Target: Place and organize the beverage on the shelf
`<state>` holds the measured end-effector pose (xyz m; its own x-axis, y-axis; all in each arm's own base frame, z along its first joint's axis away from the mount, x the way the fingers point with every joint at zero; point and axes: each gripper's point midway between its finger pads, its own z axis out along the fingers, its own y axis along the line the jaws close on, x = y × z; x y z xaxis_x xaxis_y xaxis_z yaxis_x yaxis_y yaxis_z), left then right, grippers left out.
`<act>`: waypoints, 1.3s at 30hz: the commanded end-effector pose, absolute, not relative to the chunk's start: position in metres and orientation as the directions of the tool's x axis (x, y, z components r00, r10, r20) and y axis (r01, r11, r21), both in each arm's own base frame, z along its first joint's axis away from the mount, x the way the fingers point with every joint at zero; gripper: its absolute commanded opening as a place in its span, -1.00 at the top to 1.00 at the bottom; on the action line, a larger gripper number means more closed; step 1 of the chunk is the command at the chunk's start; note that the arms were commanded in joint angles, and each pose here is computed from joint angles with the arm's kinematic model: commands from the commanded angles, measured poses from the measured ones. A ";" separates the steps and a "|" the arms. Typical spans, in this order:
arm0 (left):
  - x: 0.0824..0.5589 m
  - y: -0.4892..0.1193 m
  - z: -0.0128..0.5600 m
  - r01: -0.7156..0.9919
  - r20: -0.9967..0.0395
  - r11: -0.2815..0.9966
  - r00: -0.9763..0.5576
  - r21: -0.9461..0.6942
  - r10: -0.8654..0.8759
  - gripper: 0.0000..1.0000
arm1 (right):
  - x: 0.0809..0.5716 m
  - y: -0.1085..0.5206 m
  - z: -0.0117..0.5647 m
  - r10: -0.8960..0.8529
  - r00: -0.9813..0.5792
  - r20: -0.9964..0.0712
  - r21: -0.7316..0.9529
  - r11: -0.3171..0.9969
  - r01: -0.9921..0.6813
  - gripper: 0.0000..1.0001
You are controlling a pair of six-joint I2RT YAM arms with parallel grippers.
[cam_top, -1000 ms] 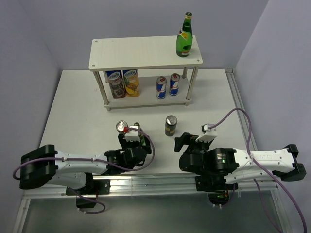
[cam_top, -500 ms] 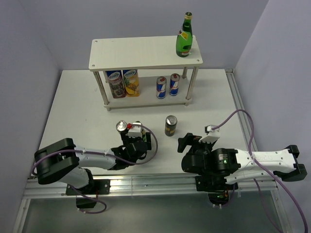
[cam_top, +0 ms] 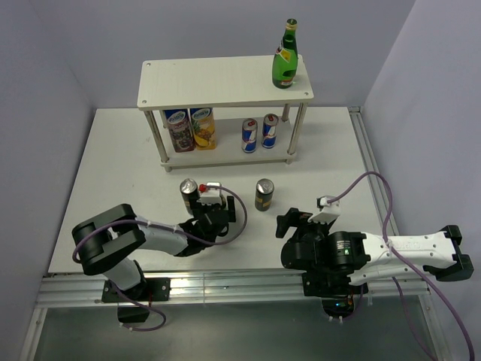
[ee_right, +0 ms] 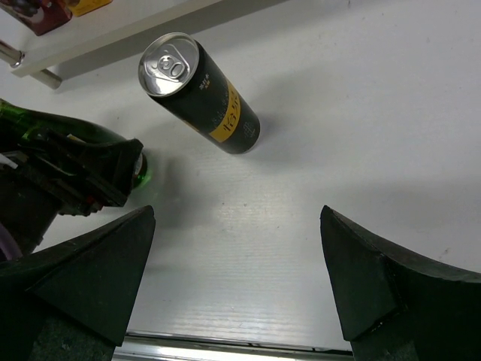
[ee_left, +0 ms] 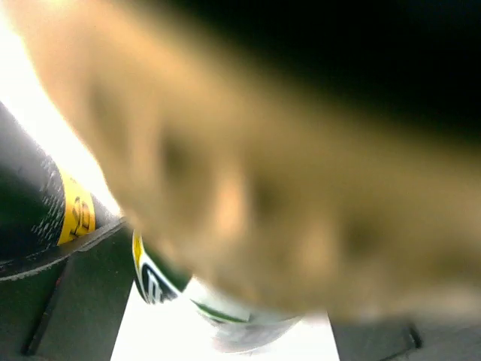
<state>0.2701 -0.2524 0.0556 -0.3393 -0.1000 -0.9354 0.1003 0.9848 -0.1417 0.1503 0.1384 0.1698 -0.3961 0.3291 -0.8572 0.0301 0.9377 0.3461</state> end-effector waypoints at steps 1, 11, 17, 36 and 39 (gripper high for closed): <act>0.279 -0.258 0.052 0.113 -0.940 0.986 -0.334 -0.119 -0.075 -0.93 | 0.153 0.136 0.176 0.364 -0.359 -0.859 0.377 0.925 0.034 -0.96; 0.290 -0.253 0.044 0.072 -0.939 0.992 -0.335 -0.103 -0.073 -0.09 | 0.155 0.137 0.175 0.362 -0.350 -0.864 0.375 0.926 0.033 -0.95; 0.288 -0.253 0.038 0.061 -0.932 0.993 -0.356 -0.099 -0.071 0.99 | 0.155 0.137 0.173 0.357 -0.348 -0.867 0.369 0.929 0.035 -0.94; 0.292 -0.283 0.226 0.158 -0.959 0.981 -0.276 -0.116 -0.069 0.99 | 0.156 0.132 0.177 0.392 -0.336 -0.857 0.404 0.914 0.036 -0.92; 0.300 -0.286 0.262 0.181 -0.966 0.976 -0.246 -0.124 -0.077 0.99 | 0.156 0.132 0.178 0.396 -0.331 -0.856 0.408 0.912 0.034 -0.92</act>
<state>0.2857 -0.2834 0.1805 -0.3633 0.0301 -0.9312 0.1737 0.9842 -0.0359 0.1513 0.1334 0.1701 -0.3840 0.3532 -0.8531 0.0300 0.9282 0.3708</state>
